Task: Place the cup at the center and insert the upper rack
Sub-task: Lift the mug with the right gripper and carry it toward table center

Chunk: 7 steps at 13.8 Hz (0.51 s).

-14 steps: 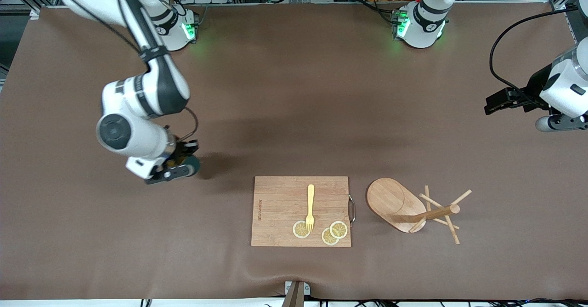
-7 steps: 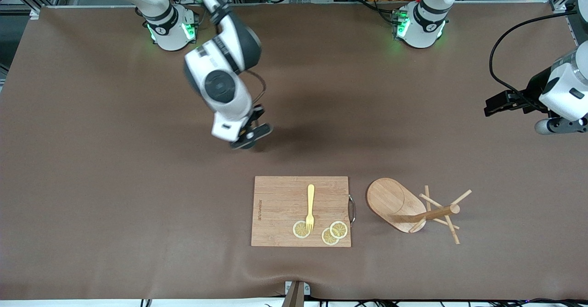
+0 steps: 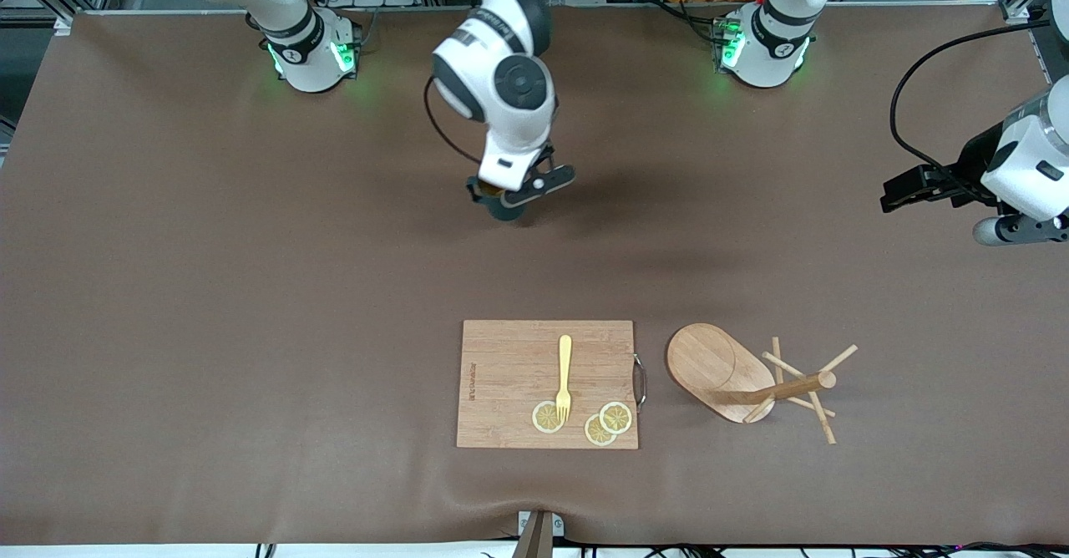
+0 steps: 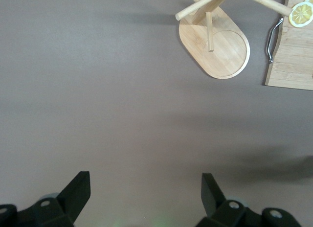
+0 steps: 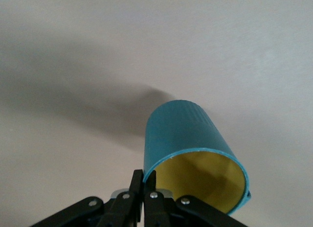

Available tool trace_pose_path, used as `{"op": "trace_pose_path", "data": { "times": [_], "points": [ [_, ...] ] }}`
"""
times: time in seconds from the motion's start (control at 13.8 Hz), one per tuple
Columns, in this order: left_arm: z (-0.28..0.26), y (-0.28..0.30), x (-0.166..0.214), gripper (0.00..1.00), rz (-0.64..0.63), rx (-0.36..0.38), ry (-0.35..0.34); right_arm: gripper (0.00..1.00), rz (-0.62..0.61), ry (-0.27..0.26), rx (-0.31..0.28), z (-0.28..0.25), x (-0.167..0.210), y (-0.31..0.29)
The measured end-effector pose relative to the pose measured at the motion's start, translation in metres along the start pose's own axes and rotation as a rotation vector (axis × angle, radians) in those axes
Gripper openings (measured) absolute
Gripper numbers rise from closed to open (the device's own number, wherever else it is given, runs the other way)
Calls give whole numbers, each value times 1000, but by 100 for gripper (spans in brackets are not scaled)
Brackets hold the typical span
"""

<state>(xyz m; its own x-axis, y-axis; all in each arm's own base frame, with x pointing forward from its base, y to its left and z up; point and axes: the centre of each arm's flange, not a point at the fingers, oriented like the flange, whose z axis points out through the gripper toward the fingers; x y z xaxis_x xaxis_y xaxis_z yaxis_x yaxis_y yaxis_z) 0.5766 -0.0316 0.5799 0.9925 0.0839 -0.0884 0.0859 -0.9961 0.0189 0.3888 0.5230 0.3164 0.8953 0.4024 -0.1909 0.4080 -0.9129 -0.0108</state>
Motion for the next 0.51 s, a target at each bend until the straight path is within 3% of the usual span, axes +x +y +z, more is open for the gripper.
{"op": "trace_pose_path", "data": {
  "times": [0.51],
  "points": [
    [0,2,0,100,-10,0,0,4,-84,-43,-31,54,-15,-73]
  ]
}}
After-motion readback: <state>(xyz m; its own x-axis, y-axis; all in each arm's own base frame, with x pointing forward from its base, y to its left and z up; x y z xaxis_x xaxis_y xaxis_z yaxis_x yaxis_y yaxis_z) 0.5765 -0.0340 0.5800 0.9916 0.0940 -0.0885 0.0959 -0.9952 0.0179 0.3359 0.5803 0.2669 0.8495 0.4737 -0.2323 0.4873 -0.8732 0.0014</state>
